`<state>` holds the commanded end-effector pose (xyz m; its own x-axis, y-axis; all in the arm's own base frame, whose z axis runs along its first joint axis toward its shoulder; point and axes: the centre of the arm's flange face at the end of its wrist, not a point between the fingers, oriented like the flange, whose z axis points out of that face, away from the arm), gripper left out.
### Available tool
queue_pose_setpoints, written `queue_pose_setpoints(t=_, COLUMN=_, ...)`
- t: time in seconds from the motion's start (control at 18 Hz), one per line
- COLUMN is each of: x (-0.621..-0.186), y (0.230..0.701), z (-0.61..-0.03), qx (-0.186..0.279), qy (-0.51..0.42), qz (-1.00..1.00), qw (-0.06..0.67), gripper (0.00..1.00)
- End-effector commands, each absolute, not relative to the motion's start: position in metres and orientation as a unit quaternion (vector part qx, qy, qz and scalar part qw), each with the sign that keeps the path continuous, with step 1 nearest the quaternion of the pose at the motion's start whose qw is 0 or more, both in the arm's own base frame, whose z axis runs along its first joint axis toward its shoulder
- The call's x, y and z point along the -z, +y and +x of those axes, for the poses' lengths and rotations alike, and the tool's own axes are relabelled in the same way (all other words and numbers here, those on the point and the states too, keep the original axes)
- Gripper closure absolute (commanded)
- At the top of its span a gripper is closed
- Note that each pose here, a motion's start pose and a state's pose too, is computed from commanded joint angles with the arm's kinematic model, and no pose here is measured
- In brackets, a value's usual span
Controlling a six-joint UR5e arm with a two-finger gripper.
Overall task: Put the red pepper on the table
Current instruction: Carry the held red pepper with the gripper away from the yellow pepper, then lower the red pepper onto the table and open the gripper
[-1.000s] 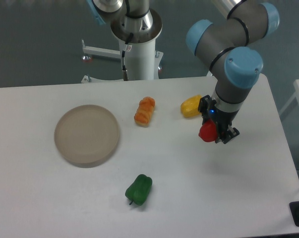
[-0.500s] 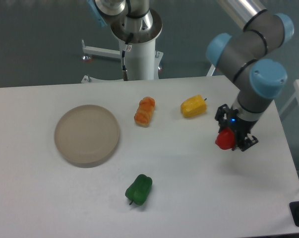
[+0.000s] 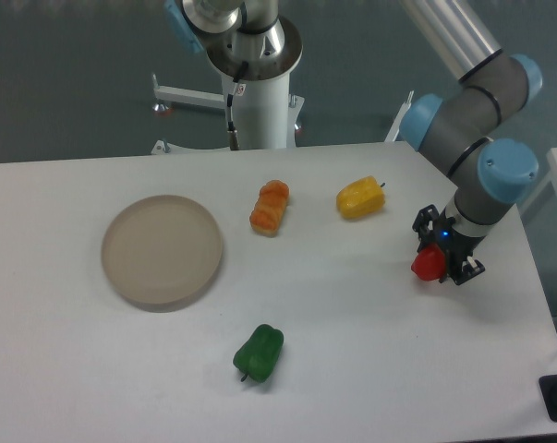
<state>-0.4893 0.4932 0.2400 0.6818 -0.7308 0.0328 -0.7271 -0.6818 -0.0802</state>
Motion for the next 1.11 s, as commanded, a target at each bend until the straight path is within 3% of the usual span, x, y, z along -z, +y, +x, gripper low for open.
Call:
queue_pose_setpoints(t=0.17, x=-0.241, y=0.491, z=-0.488, qx=0.031, qy=0.398, qz=-0.916, qw=0.030, gripper=0.68)
queue_pose_setpoints(t=0.22, x=-0.242, y=0.491, z=-0.489, qx=0.030, qy=0.398, qz=-0.916, qw=0.030, gripper=0.59)
queue_pose_setpoints(t=0.28, x=-0.244, y=0.490, z=-0.491, qx=0.028, qy=0.394, qz=-0.918, qw=0.031, gripper=0.43)
queue_pose_setpoints(t=0.39, x=-0.246, y=0.491, z=-0.491, qx=0.028, qy=0.384, qz=-0.922, qw=0.031, gripper=0.00)
queue_pose_setpoints(t=0.72, x=-0.269, y=0.500, z=-0.489, qx=0.012, qy=0.348, qz=-0.937, qw=0.037, gripper=0.00)
queue_pose_setpoints(t=0.89, x=-0.318, y=0.535, z=-0.463, qx=-0.012, qy=0.339, qz=-0.940, qw=0.041, gripper=0.00)
queue_pose_setpoints(t=1.11, x=-0.386, y=0.575, z=-0.415, qx=0.002, qy=0.378, qz=-0.925, qw=0.035, gripper=0.00)
